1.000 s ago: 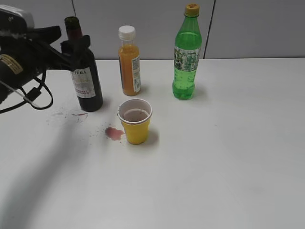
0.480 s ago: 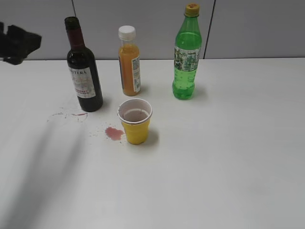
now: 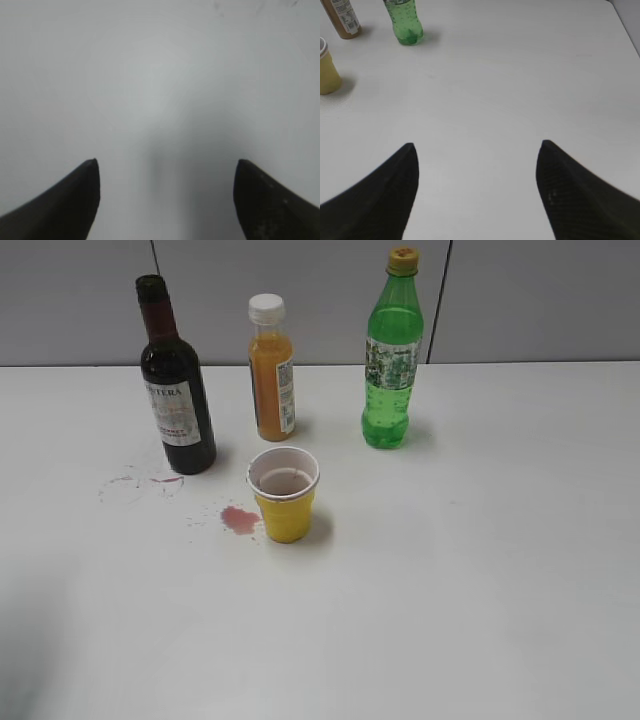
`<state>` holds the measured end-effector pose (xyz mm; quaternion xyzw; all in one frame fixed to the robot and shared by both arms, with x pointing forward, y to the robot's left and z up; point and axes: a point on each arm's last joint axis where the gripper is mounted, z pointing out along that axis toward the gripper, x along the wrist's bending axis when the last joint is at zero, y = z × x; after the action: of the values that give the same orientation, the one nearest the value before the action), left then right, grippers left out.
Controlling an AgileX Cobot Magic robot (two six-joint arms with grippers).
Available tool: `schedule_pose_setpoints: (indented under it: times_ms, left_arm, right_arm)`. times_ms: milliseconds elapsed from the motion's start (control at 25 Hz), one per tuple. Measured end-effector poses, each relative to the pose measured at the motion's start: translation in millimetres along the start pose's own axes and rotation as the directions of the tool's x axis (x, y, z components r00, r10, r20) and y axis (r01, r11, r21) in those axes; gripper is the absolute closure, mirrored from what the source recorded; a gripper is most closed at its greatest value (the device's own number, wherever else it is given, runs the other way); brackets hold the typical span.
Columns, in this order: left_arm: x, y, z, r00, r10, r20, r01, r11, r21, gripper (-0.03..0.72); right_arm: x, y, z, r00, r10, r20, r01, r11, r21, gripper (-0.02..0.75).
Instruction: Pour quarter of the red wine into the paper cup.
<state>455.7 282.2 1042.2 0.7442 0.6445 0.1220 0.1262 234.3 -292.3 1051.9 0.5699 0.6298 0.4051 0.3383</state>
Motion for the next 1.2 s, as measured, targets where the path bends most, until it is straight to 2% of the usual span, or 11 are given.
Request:
schedule_pose_setpoints:
  times_ms: [80,280,560,760,1000,1200]
  left_arm:
    - [6.5,-12,-3,1.0,-0.03,-0.003,0.03,0.998,0.048,0.076]
    - [11.3,-43,-12,0.993,-0.11,0.043,0.108,0.993,0.043,0.083]
    - [2.5,-90,-30,0.993,-0.105,0.048,0.106,0.994,-0.018,0.094]
    - [-3.4,-121,-41,0.995,-0.092,0.038,0.096,0.986,-0.137,0.097]
    - [-9.3,-152,-46,0.996,-0.082,0.026,0.086,0.96,-0.268,0.097]
    - [-13.2,-171,-60,0.997,-0.071,0.009,0.068,0.904,-0.422,0.097]
  right_arm:
    - [0,0,0,1.0,0.0,0.0,0.0,1.0,-0.003,0.182]
    - [0,0,0,1.0,0.0,0.0,0.0,1.0,-0.002,0.182]
    - [0,0,0,1.0,0.0,0.0,0.0,1.0,-0.002,0.182]
    - [0,0,0,1.0,0.0,0.0,0.0,1.0,-0.002,0.182]
    - [0,0,0,1.0,0.0,0.0,0.0,1.0,-0.003,0.182]
    - [0,0,0,1.0,0.0,0.0,0.0,1.0,-0.003,0.182]
